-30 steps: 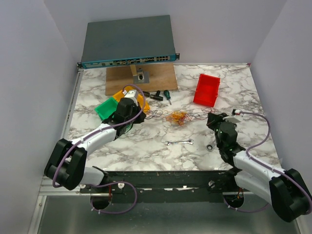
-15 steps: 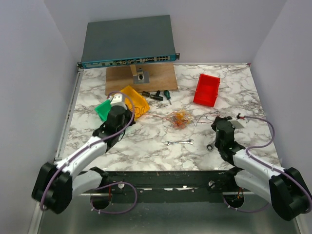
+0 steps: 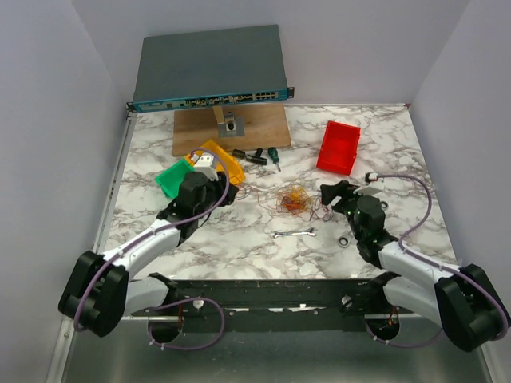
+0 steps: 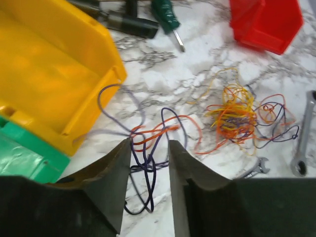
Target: Untangle the cables
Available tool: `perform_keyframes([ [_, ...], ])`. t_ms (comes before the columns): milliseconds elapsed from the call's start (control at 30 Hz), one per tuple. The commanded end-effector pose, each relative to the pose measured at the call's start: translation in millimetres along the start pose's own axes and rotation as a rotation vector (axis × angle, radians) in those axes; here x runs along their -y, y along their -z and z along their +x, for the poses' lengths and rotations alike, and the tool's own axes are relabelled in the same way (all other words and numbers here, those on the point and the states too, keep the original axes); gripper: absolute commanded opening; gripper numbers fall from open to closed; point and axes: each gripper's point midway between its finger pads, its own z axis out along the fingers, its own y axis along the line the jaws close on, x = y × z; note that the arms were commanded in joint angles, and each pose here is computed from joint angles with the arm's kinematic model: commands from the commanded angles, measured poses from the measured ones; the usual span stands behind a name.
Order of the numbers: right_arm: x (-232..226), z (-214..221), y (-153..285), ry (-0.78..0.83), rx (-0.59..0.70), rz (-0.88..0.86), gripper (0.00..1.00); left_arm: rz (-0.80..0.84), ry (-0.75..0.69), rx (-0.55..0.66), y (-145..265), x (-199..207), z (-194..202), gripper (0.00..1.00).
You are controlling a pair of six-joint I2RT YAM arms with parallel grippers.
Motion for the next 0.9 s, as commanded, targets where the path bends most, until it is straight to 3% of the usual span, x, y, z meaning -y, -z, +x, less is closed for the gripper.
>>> perform_keyframes([
  [0,-52.1,6.2,5.2,0.105,-0.053,-0.304,0.77,0.252,-0.044,-0.048,-5.6,50.0,-4.9,0.49],
  [67,-60.3,14.1,4.6,0.114,-0.095,-0.35,0.77,0.272,-0.057,-0.063,-7.0,56.0,-1.3,0.61],
  [167,-66.7,29.5,-4.6,0.123,-0.178,-0.368,0.77,0.311,-0.096,-0.077,-7.2,69.3,2.0,0.7],
  [300,-76.7,68.1,-16.7,0.123,-0.362,-0.422,0.76,0.405,-0.144,-0.157,-13.3,93.0,17.1,0.71],
  [467,-66.3,96.5,-29.4,0.113,-0.485,-0.358,0.72,0.448,-0.167,-0.378,-36.5,115.8,55.8,0.7],
  [533,-64.7,103.2,-31.3,0.11,-0.514,-0.35,0.66,0.44,-0.187,-0.454,-44.6,121.6,71.3,0.7],
  [600,-66.0,107.1,-31.9,0.105,-0.53,-0.36,0.53,0.434,-0.192,-0.518,-53.3,126.2,84.8,0.7],
  [700,-69.0,104.7,-31.3,0.091,-0.518,-0.371,0.17,0.422,-0.178,-0.621,-60.4,127.7,105.0,0.69],
  [800,-73.0,97.9,-27.8,0.081,-0.482,-0.395,0.03,0.435,-0.149,-0.671,-66.6,132.3,112.9,0.68],
  [867,-76.1,93.4,-26.1,0.072,-0.464,-0.409,0.01,0.43,-0.135,-0.708,-70.9,132.7,118.8,0.65],
])
